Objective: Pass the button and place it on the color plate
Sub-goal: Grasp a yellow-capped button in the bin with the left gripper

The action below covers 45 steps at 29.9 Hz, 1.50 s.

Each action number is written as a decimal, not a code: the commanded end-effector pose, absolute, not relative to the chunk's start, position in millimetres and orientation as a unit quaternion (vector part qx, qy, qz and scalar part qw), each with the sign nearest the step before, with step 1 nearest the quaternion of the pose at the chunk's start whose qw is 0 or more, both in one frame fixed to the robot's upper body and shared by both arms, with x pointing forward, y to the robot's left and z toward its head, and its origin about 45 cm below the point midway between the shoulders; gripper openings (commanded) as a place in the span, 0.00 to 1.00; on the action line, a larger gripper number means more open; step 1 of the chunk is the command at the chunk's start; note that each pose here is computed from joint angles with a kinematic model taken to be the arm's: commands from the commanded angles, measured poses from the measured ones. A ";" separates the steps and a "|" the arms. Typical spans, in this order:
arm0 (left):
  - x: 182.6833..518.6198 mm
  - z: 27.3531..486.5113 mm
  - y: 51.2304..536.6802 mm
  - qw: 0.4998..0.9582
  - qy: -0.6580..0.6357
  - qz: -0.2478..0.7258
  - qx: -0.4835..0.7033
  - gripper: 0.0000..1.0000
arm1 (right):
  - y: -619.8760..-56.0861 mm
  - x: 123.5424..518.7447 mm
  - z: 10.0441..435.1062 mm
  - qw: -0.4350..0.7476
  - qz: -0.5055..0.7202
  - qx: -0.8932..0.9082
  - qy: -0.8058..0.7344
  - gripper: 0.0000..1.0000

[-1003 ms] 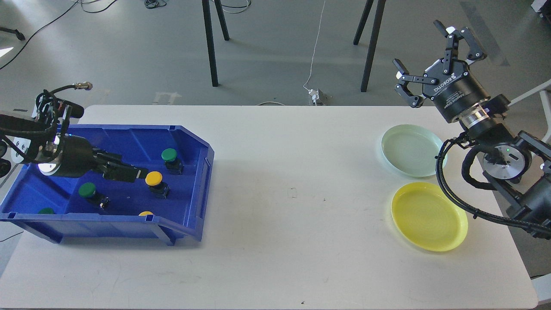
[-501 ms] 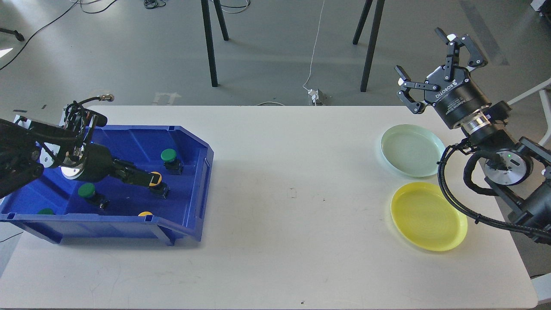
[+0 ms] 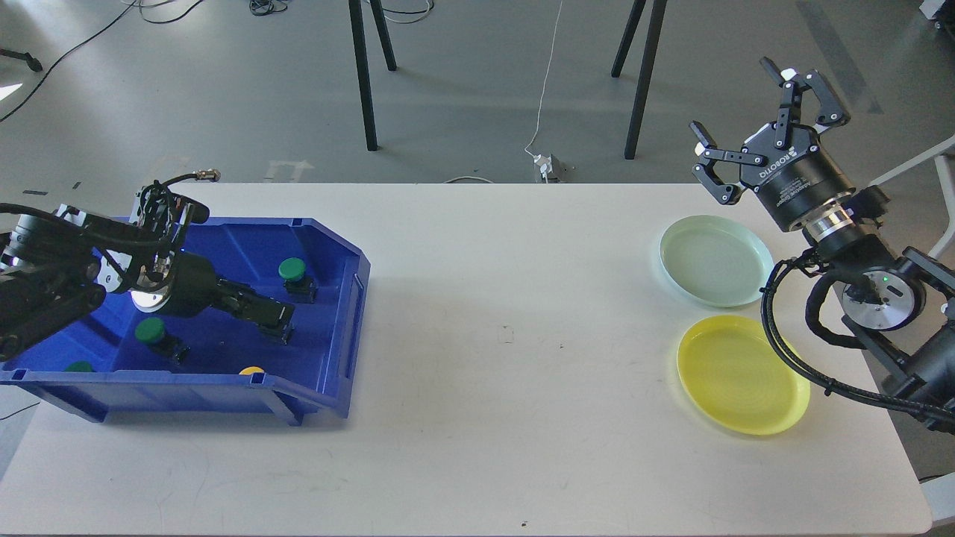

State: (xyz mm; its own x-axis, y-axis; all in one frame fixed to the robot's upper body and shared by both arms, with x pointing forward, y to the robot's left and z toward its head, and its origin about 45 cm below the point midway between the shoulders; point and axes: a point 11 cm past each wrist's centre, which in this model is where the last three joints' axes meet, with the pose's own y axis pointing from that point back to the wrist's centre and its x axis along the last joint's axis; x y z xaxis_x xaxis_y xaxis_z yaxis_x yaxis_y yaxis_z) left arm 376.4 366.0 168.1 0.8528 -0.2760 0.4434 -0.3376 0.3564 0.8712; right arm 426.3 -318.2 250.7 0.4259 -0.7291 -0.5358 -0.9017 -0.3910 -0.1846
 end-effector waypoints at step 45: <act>380.1 134.4 360.5 0.773 -0.267 0.029 0.575 0.59 | -329.7 416.7 235.3 0.224 0.199 -0.802 0.516 0.99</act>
